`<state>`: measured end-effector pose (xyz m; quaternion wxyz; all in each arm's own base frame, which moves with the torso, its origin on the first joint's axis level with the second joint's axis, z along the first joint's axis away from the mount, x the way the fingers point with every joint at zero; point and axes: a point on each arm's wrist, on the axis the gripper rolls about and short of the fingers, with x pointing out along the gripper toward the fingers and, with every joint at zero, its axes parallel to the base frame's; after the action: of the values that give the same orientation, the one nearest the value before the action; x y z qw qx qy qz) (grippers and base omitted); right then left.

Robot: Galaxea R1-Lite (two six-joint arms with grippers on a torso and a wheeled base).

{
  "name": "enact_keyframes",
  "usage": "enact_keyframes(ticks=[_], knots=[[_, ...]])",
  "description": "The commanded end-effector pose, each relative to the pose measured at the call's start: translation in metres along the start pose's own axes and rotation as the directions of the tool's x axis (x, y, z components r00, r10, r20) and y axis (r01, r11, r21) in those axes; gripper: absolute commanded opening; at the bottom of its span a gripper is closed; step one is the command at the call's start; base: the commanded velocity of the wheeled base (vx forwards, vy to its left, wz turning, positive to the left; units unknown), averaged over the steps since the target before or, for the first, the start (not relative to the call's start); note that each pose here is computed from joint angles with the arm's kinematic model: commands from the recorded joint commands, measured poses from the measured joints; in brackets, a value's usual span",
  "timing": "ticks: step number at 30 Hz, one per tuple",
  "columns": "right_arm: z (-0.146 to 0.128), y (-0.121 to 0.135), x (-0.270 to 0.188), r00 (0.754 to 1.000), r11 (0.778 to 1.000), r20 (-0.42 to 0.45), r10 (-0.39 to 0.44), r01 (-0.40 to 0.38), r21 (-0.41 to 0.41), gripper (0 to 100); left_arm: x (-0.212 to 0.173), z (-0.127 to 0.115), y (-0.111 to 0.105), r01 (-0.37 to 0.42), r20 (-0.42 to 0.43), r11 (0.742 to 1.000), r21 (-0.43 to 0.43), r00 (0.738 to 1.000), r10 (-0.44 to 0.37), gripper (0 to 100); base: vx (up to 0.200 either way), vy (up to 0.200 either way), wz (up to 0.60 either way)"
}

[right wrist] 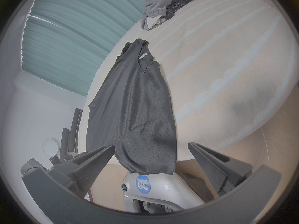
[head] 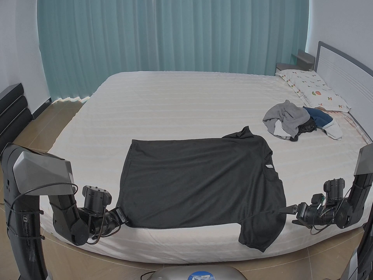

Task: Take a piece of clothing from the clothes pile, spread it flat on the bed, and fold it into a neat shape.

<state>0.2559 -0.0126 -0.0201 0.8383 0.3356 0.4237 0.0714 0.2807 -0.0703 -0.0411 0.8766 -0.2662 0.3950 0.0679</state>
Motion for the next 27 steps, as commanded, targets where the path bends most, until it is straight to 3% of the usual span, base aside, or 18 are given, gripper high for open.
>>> enact_keyframes(ticks=[1, 7, 14, 27], knots=[[-0.001, -0.001, 0.000, 1.000, 1.000, -0.002, -0.005, 0.005, 0.003, 100, -0.001, -0.006, 0.007, -0.037, -0.014, 0.999, -0.003, 0.999, 0.036, 0, 0.000, 0.000, 0.00], [-0.002, -0.002, 0.002, 1.000, 1.000, -0.011, -0.009, 0.009, -0.001, 100, -0.004, -0.005, 0.013, -0.043, 0.003, 0.997, -0.070, 0.999, 0.043, 0, 0.000, 0.000, 0.00], [-0.002, -0.005, 0.007, 1.000, 1.000, -0.012, -0.021, 0.021, -0.002, 100, -0.007, -0.006, 0.014, -0.023, 0.015, 0.997, -0.078, 1.000, 0.024, 0, 0.000, 0.000, 0.00], [-0.010, -0.003, 0.031, 0.997, 0.996, 0.079, 0.014, -0.007, -0.086, 100, -0.010, -0.004, 0.016, -0.007, 0.007, 0.996, -0.092, 1.000, 0.007, 0, 0.000, 0.000, 0.00]])
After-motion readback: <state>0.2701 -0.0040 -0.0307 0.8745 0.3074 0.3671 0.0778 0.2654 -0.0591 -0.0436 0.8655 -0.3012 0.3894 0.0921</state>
